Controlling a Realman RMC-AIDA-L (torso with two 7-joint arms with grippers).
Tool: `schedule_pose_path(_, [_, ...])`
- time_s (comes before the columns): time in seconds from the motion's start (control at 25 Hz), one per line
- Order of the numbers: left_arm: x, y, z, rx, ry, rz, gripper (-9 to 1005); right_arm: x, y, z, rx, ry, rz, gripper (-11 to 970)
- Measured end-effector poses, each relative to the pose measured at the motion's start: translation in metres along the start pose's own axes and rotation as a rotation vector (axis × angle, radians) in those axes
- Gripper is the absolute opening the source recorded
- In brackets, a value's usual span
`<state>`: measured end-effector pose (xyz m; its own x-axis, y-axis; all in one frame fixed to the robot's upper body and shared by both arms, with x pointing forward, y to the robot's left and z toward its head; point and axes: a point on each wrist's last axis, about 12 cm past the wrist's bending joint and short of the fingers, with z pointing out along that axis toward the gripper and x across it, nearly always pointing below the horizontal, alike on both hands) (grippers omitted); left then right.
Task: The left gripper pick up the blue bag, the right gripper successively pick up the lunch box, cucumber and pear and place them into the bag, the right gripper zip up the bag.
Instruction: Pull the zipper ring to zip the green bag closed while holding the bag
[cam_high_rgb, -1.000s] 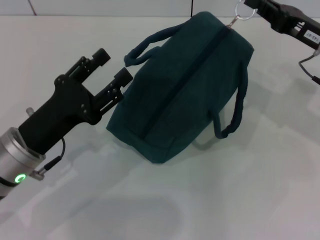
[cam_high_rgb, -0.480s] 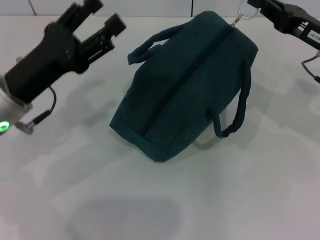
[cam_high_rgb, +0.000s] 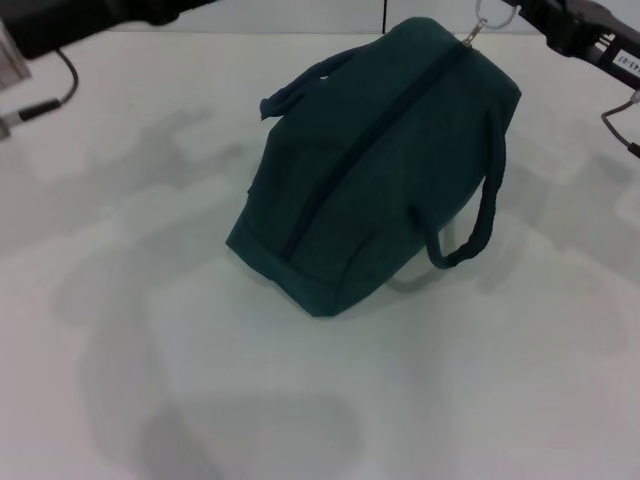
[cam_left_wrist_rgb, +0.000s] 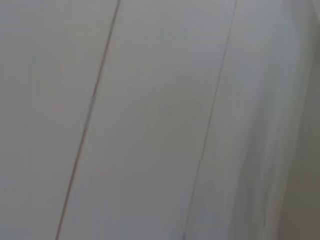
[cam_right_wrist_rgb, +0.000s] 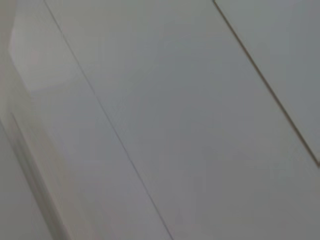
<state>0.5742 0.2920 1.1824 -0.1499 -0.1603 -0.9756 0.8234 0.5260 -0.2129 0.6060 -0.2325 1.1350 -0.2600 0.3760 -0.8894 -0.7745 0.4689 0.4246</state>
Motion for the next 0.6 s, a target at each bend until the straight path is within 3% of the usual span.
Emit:
schedule_pose_path(0.32, [-0.051,-0.024,0.032,0.011,0.257,0.105,858,-0.001,-0.003,0.001,0.02,0.0,-0.001,6])
schedule_pose_path(0.6, [-0.071,-0.059,0.056,0.046,0.384,0.127,857,-0.003,-0.003,0.004,0.02,-0.009,0.012,6])
